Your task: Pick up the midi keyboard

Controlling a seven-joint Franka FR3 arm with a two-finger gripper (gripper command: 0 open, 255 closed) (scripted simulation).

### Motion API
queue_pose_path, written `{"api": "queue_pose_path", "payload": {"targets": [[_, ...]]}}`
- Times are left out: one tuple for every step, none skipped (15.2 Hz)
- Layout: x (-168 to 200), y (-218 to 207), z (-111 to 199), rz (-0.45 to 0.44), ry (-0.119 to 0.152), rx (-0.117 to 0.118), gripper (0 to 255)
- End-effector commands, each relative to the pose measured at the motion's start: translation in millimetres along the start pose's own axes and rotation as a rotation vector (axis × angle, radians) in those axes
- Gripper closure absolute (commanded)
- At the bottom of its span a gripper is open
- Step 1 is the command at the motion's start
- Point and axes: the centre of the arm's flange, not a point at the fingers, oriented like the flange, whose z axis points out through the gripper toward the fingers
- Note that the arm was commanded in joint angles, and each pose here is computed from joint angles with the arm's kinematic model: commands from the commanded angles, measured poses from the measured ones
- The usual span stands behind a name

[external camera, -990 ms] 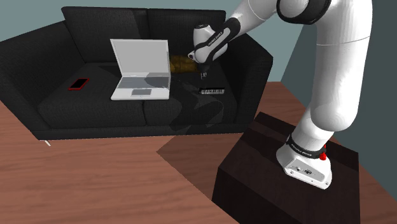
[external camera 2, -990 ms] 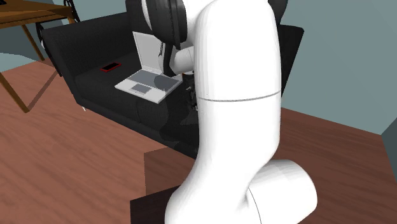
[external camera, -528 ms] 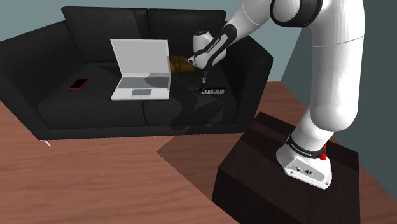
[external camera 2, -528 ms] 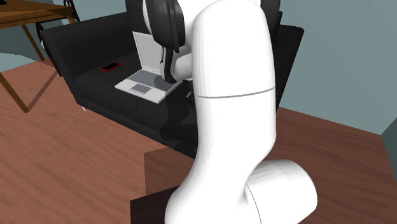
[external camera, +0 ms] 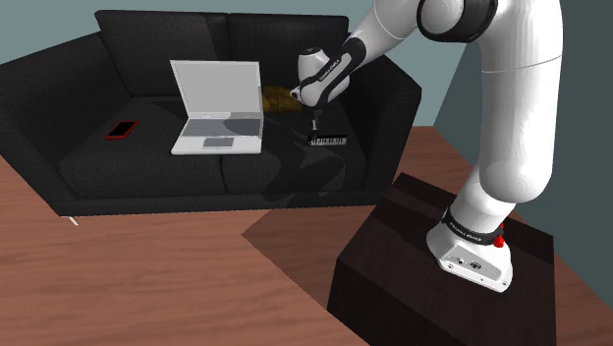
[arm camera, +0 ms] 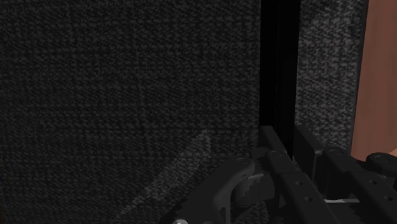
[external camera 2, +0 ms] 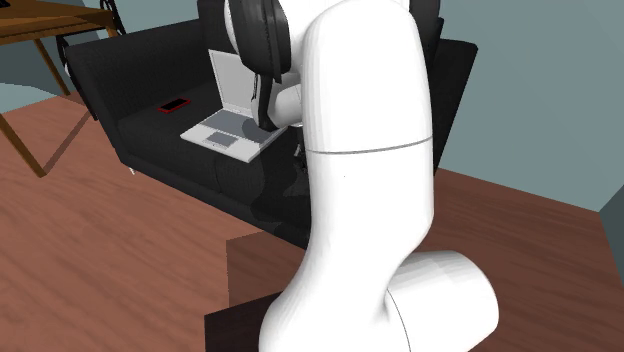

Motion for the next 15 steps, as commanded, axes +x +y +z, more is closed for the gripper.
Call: {"api": "queue_pose_path", "payload": {"targets": [[-1,0,0,0.000,0.000,0.000,255],[-1,1,-5,0.000,0.000,0.000,255],[-2,1,-10,0.000,0.000,0.000,255],[-2,2,-15,0.000,0.000,0.000,255],[-3,3,-20,0.000,0.000,0.000,255],[-3,3,-26,0.000,0.000,0.000,255],[-4,4,-31,0.000,0.000,0.000,255],[-4,5,-36,0.000,0.000,0.000,255],[-5,5,-41,0.000,0.000,0.000,255],[-5,6,-47,0.000,0.000,0.000,255],[-6,7,-52,0.000,0.000,0.000,255],[-6,7,-57,0.000,0.000,0.000,255],[-7,8,-62,0.000,0.000,0.000,255],[-7,9,-67,0.000,0.000,0.000,255],[-8,9,-73,0.000,0.000,0.000,255]]}}
